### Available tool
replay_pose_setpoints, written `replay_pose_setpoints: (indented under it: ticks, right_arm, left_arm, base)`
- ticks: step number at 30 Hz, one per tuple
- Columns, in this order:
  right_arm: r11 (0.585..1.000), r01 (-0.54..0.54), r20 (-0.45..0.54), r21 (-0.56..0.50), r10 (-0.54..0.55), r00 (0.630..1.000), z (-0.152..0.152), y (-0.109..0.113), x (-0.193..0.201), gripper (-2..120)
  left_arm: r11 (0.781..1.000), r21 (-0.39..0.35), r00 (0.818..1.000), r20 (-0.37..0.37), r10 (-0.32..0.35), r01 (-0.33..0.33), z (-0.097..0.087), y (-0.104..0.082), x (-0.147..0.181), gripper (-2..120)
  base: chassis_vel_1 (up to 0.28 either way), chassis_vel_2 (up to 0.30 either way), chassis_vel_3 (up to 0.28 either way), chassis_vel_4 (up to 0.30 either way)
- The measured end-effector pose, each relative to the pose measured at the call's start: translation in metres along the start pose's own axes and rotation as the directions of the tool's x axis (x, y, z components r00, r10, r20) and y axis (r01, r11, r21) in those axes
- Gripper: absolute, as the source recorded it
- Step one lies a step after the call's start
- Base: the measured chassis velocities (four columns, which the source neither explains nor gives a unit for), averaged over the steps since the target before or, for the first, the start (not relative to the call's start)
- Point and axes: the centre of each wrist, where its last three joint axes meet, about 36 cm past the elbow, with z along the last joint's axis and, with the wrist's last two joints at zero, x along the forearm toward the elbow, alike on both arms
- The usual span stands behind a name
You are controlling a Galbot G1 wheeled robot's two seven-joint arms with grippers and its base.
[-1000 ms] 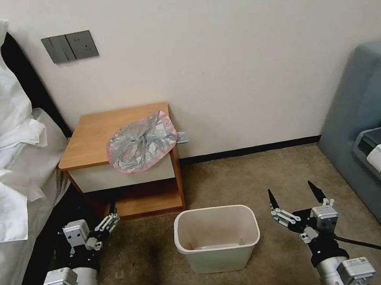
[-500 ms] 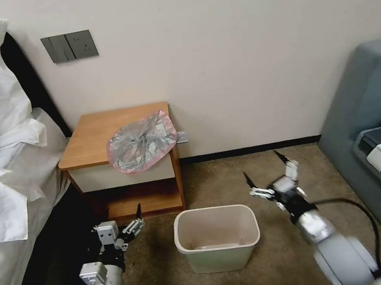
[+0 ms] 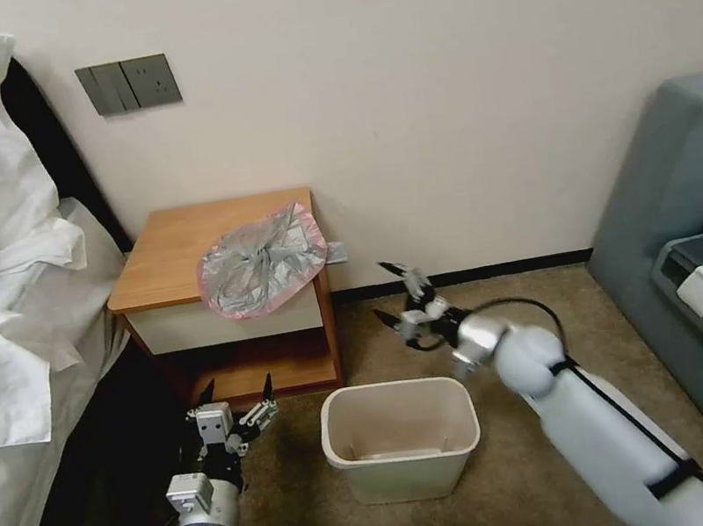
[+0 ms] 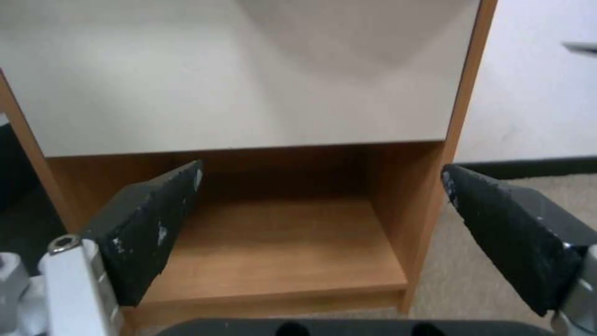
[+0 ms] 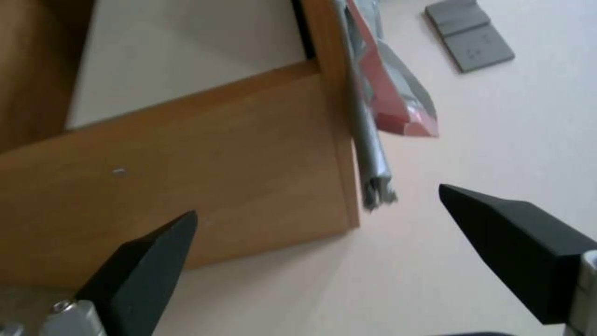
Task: Pick up the garbage bag from the table and place it over the trash can.
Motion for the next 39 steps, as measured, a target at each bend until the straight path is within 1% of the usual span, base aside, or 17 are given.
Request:
replay_pose_setpoints:
  ticks: [3,8,13,14,17,18,20,22,23,25,27,29,31,32,34,35,39]
  right_arm:
    - [1.000,-0.026,0.012,0.004,0.026,1.000,0.006,-0.006,-0.021,100]
    - [0.999,-0.032,0.020,0.007,0.031,0.999,0.008,-0.007,-0.029,99]
    - [0.999,-0.034,0.023,0.000,0.034,0.999,0.005,-0.006,-0.031,80]
    - [0.999,-0.034,0.023,0.000,0.034,0.999,0.005,-0.006,-0.031,80]
    - [0.999,-0.033,0.027,-0.008,0.033,0.999,0.002,-0.005,-0.034,65]
    - [0.999,-0.033,0.027,-0.008,0.033,0.999,0.002,-0.005,-0.034,65]
    - [0.999,-0.037,0.021,-0.016,0.037,0.999,0.001,-0.005,-0.035,56]
    - [0.999,-0.038,0.017,-0.019,0.038,0.999,0.001,-0.005,-0.035,52]
    - [0.999,-0.038,0.015,-0.020,0.038,0.999,0.001,-0.005,-0.035,43]
    - [0.999,-0.038,0.015,-0.020,0.039,0.999,0.001,-0.005,-0.035,40]
    - [0.999,-0.037,0.014,-0.019,0.037,0.999,0.002,-0.006,-0.034,28]
    - [0.999,-0.036,0.014,-0.018,0.036,0.999,0.002,-0.006,-0.034,25]
    - [0.999,-0.035,0.014,-0.018,0.035,0.999,0.001,-0.005,-0.034,14]
    - [0.999,-0.035,0.014,-0.018,0.035,0.999,0.001,-0.005,-0.034,14]
    - [0.999,-0.035,0.013,-0.020,0.036,0.999,0.001,-0.005,-0.034,8]
    - [0.999,-0.039,0.011,-0.021,0.039,0.999,0.001,-0.006,-0.033,0]
    - [0.998,-0.060,0.003,-0.032,0.060,0.998,0.000,-0.007,-0.032,0]
  left_arm:
    - [1.000,-0.008,1.000,-0.009,0.001,-0.001,0.003,-0.003,0.003,100]
    - [1.000,-0.013,1.000,-0.016,-0.008,0.007,0.005,-0.003,0.005,100]
    - [1.000,-0.015,1.000,-0.020,-0.013,0.013,0.007,-0.002,0.005,100]
    - [1.000,-0.015,1.000,-0.020,-0.013,0.013,0.007,-0.002,0.005,100]
    - [1.000,-0.011,1.000,-0.026,-0.013,0.012,0.010,-0.005,0.005,100]
    - [1.000,-0.011,1.000,-0.026,-0.013,0.012,0.010,-0.005,0.005,100]
    - [1.000,-0.009,1.000,-0.028,-0.014,0.013,0.011,-0.006,0.006,100]
    - [1.000,-0.009,0.999,-0.029,-0.015,0.015,0.011,-0.006,0.006,100]
    - [1.000,-0.009,0.999,-0.030,-0.016,0.016,0.012,-0.006,0.006,100]
    - [1.000,-0.009,0.999,-0.030,-0.016,0.016,0.012,-0.006,0.006,100]
    - [1.000,-0.010,0.999,-0.031,-0.019,0.019,0.012,-0.005,0.007,100]
    - [1.000,-0.010,0.999,-0.031,-0.020,0.019,0.012,-0.005,0.007,100]
    - [1.000,-0.009,0.999,-0.034,-0.022,0.021,0.014,-0.005,0.007,100]
    - [1.000,-0.009,0.999,-0.034,-0.022,0.021,0.014,-0.005,0.007,100]
    - [1.000,-0.009,0.999,-0.037,-0.022,0.021,0.016,-0.005,0.008,100]
    - [1.000,-0.009,0.999,-0.038,-0.022,0.022,0.017,-0.006,0.008,100]
    - [1.000,-0.008,0.999,-0.039,-0.026,0.025,0.018,-0.005,0.007,100]
  base:
    - [0.000,0.000,0.000,0.000]
    - [0.000,0.000,0.000,0.000]
    - [0.000,0.000,0.000,0.000]
    - [0.000,0.000,0.000,0.000]
    - [0.000,0.000,0.000,0.000]
    - [0.000,0.000,0.000,0.000]
    - [0.000,0.000,0.000,0.000]
    - [0.000,0.000,0.000,0.000]
    - [0.000,0.000,0.000,0.000]
    - [0.000,0.000,0.000,0.000]
    - [0.000,0.000,0.000,0.000]
    - [0.000,0.000,0.000,0.000]
    - [0.000,0.000,0.000,0.000]
    - [0.000,0.000,0.000,0.000]
    - [0.000,0.000,0.000,0.000]
    - [0.000,0.000,0.000,0.000]
    - [0.000,0.000,0.000,0.000]
